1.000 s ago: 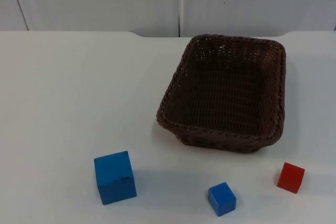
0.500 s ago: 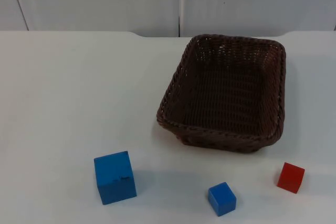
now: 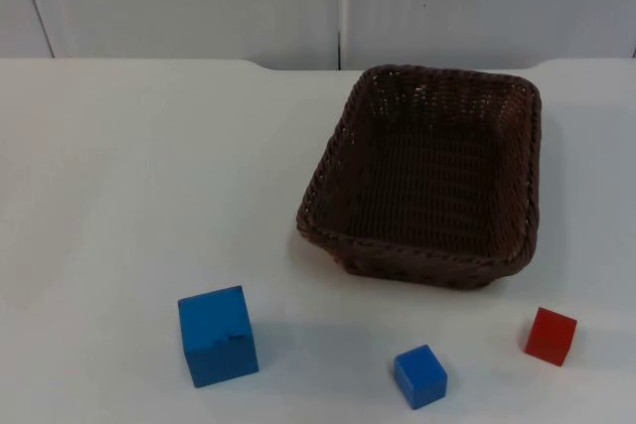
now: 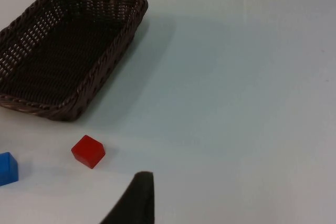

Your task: Pick up the basket with the left hand and place the largest block into the basket with the right hand.

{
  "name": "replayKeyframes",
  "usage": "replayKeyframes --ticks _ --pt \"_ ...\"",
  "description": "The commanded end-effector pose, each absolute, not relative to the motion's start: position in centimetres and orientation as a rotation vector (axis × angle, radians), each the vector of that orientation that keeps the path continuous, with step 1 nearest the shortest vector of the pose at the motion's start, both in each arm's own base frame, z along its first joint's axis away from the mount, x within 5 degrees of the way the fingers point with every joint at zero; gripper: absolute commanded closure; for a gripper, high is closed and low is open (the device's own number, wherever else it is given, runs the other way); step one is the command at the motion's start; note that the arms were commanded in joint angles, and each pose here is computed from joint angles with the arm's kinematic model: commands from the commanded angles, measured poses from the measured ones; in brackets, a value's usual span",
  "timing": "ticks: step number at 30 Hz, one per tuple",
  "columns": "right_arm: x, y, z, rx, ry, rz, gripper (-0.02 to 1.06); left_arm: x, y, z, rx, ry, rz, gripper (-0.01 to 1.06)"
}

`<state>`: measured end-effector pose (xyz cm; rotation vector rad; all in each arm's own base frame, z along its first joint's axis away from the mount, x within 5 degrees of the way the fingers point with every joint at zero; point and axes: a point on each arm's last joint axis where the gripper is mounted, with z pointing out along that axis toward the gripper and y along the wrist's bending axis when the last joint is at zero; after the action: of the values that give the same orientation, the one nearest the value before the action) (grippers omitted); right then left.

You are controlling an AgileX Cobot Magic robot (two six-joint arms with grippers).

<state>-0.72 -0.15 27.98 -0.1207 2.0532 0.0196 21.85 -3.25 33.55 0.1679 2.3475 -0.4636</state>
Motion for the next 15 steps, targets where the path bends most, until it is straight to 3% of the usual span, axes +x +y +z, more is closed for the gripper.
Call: replayKeyframes --ticks 1,15 --pt "-0.7 -0.2 28.0 -0.116 2.042 0.01 0.0 23.5 -3.8 33.4 0.188 2.346 -0.529 0.19" --pt "-0.7 -0.2 28.0 -0.116 2.042 0.008 0.0 31.5 -8.5 31.2 0.382 2.447 -0.582 0.19"
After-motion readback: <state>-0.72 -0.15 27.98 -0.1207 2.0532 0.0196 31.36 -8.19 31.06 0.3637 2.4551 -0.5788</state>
